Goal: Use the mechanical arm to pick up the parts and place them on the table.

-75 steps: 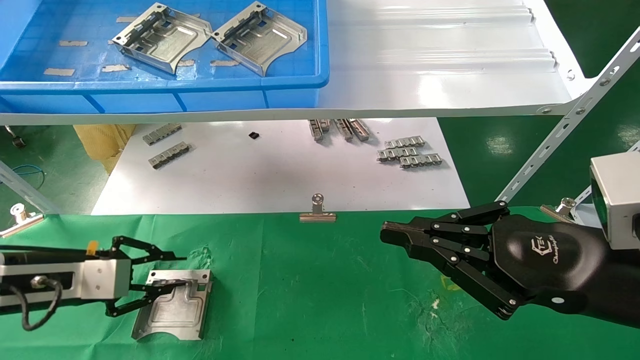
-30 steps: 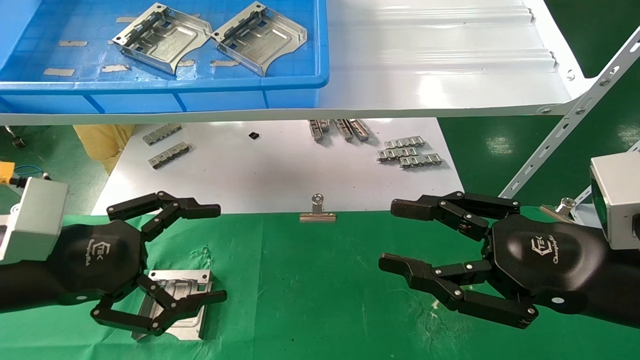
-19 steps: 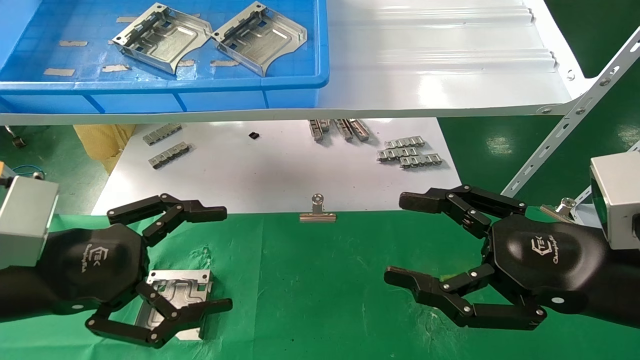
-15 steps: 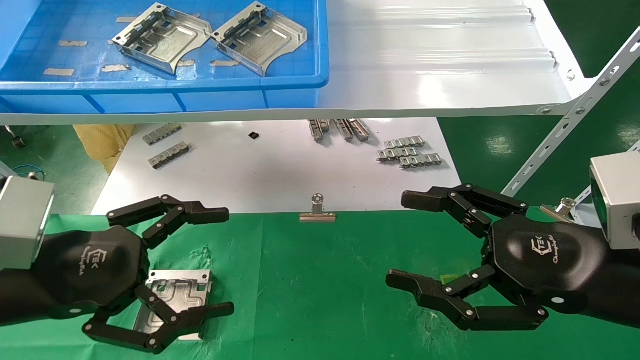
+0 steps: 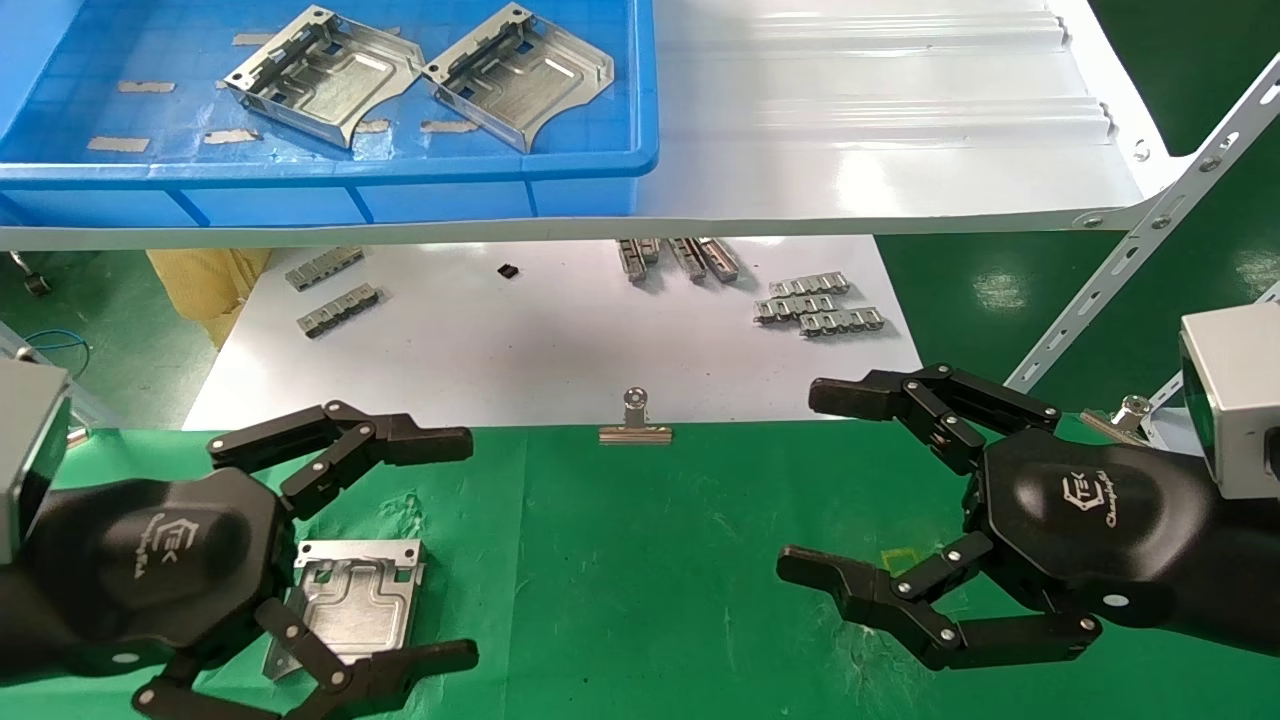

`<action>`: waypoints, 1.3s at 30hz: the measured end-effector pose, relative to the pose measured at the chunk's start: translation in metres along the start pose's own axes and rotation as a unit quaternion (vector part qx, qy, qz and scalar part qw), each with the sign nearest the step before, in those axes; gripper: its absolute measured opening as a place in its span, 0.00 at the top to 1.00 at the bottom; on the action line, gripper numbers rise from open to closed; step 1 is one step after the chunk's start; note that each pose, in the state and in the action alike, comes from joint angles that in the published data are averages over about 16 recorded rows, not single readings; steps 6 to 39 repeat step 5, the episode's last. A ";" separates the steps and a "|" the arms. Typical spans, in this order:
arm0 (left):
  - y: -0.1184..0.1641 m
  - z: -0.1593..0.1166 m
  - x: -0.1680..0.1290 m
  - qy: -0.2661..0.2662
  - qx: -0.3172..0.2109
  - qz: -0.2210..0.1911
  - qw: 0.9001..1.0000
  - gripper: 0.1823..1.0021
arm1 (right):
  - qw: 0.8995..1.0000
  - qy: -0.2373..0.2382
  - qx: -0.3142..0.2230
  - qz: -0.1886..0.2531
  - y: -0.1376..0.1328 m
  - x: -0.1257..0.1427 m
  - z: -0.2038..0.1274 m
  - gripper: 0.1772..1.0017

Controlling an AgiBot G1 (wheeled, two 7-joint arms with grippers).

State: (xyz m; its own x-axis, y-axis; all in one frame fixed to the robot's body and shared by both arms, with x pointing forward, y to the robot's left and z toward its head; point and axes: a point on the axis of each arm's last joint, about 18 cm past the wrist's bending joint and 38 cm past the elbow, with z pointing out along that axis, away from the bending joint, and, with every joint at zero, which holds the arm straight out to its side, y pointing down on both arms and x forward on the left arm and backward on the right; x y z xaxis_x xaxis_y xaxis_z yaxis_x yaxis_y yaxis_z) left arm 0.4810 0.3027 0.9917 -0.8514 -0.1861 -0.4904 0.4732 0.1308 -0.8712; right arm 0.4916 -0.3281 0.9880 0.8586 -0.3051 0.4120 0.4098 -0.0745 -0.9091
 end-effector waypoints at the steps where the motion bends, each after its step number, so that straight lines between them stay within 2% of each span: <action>1: 0.000 0.000 0.001 0.001 0.001 -0.001 1.000 0.00 | 1.000 0.000 0.000 0.000 0.000 0.000 0.000 0.01; 39: -0.002 0.001 0.003 0.003 0.005 -0.004 1.000 0.00 | 1.000 0.000 0.000 0.000 0.000 0.000 0.000 0.00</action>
